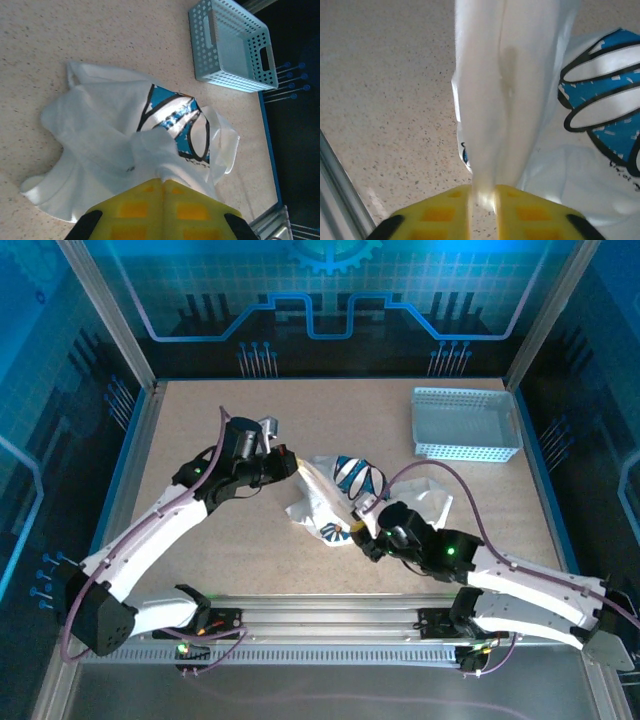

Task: Fold the inside-out t-shirt

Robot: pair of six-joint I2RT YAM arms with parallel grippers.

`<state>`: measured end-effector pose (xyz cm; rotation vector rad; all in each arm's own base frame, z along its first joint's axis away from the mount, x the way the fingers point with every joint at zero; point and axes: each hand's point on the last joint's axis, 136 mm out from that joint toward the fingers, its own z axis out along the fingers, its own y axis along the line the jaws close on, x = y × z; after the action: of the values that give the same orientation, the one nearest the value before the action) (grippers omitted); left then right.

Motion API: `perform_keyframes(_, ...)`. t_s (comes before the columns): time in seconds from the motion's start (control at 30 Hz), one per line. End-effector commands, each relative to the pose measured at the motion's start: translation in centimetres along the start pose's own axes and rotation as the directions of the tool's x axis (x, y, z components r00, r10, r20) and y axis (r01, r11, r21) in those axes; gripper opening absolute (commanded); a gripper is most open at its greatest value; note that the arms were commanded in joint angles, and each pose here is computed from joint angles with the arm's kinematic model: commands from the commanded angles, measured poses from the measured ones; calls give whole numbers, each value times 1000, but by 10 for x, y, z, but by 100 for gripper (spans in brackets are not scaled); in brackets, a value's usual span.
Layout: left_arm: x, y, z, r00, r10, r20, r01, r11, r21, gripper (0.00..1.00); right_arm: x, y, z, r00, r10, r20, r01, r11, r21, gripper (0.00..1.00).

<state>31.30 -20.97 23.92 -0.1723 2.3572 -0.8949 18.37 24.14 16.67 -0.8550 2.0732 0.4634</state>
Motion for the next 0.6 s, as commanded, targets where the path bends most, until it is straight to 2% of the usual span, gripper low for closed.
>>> perform_keyframes(0.0,17,-7,14,998,17,-63,-13,998,56,0,-17,-11,-5,997,41,68,-44,998,44,46)
perform_keyframes(0.1,39,-15,23,992,71,-108,-63,995,79,0,-24,-33,-3,984,167,57,-172,982,81,51)
perform_keyframes(0.17,49,-18,25,988,92,-122,-81,993,91,0,-26,-36,5,975,218,34,-220,974,54,51)
perform_keyframes(0.3,59,-24,24,985,122,-119,-108,988,114,0,-27,-38,24,977,213,-13,-211,975,67,56)
perform_keyframes(0.57,63,-31,15,986,142,-93,-125,979,163,0,-25,-38,64,970,226,-92,-223,974,38,54)
